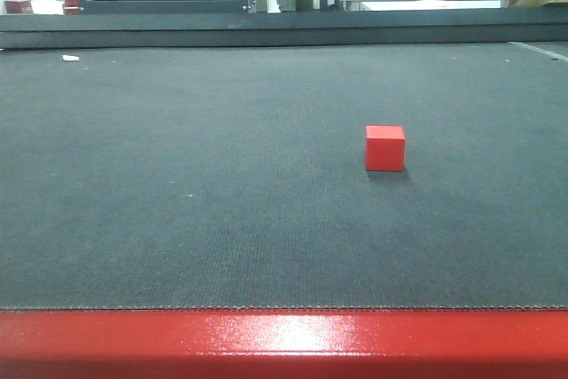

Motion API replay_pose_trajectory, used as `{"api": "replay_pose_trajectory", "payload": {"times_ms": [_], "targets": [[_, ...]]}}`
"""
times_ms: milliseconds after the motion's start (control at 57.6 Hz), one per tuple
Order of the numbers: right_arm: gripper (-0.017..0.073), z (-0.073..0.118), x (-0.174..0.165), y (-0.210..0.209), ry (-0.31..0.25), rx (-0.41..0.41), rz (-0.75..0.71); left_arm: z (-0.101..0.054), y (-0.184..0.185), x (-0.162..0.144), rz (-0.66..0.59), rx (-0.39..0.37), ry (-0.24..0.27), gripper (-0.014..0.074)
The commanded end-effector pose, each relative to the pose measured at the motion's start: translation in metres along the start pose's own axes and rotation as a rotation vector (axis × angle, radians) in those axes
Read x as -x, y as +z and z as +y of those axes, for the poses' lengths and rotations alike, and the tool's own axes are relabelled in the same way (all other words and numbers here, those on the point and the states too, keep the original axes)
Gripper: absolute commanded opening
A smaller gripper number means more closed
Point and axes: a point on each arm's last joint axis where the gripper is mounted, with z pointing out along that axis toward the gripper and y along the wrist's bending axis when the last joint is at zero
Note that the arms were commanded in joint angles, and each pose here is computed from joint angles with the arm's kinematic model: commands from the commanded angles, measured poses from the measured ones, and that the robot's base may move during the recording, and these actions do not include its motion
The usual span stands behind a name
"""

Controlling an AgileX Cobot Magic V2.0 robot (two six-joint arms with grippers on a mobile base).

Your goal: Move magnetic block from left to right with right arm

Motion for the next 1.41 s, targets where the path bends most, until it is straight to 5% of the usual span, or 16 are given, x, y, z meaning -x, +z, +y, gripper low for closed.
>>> {"api": "replay_pose_trajectory", "payload": {"times_ms": [0, 799, 1076, 1389], "targets": [[0.0057, 0.000, 0.010, -0.002, -0.008, -0.003, -0.108, 0.001, -0.001, 0.006, -0.087, 0.006, -0.010, -0.0126], [0.0057, 0.000, 0.014, -0.003, -0.004, -0.003, -0.151, 0.001, -0.001, 0.006, -0.087, 0.006, -0.010, -0.0126], [0.0065, 0.001, 0.072, -0.006, 0.006, 0.003, -0.099, 0.001, -0.001, 0.006, -0.087, 0.006, -0.010, -0.0126], [0.0560, 0.009, 0.123, 0.046, 0.004, 0.062, 0.093, 0.001, -0.001, 0.006, -0.087, 0.006, -0.010, -0.0126]]}}
